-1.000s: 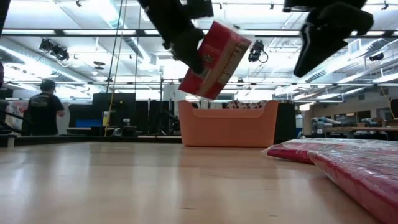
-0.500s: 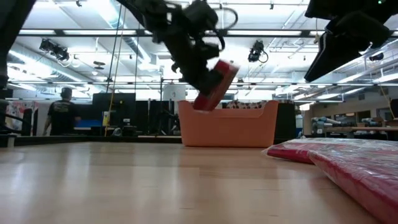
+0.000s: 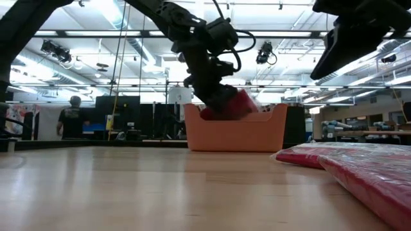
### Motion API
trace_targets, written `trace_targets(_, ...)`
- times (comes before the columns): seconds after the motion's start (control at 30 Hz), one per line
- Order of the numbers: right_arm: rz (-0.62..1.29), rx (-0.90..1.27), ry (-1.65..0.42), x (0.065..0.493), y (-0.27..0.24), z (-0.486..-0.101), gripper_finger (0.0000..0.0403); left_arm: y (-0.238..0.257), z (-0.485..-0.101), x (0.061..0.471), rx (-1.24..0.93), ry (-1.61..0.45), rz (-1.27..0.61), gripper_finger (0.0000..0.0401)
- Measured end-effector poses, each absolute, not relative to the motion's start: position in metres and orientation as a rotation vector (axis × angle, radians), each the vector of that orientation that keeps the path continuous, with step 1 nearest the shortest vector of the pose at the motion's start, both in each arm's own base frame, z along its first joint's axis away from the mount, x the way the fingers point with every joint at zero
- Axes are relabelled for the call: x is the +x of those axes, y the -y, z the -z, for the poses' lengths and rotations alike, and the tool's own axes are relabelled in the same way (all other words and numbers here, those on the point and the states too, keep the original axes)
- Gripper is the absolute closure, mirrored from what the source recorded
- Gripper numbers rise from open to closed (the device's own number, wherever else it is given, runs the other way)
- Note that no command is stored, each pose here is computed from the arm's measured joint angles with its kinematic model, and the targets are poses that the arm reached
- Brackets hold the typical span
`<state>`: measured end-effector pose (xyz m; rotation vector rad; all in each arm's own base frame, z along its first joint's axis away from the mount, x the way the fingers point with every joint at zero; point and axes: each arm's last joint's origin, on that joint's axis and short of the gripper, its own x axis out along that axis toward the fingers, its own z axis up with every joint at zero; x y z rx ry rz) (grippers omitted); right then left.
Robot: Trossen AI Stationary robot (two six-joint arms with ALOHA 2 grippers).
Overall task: Sort popcorn bags into baskets
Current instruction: Put the red popcorn bag into the orange bin
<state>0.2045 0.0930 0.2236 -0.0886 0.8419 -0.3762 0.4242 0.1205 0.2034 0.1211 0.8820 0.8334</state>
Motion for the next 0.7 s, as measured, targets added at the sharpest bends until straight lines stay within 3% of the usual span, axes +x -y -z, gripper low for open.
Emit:
trace_targets(0.13,0.321,-0.09,-0.878,0.204,-0.094,-0.223,0.0274,-0.112,-0.21,0.424,0.175,-0.897,-0.794,0.0229)
trace_targets(0.27,0.262,-0.062,-0.925,0.205,-0.097,-0.22,0.0274,-0.098,-0.212,0.424,0.249,-0.94,-0.73,0.0205)
trace_targets(0.47,0.168,-0.07,-1.017,0.21,-0.112,-0.202,0.0274,-0.071,-0.21,0.428,0.401,-1.009,-0.516,0.0212)
trace_targets(0.7,0.137,-0.102,-1.08,0.211,-0.135,-0.178,0.0275,-0.025,-0.207,0.434,0.381,-0.989,-0.123,0.0229)
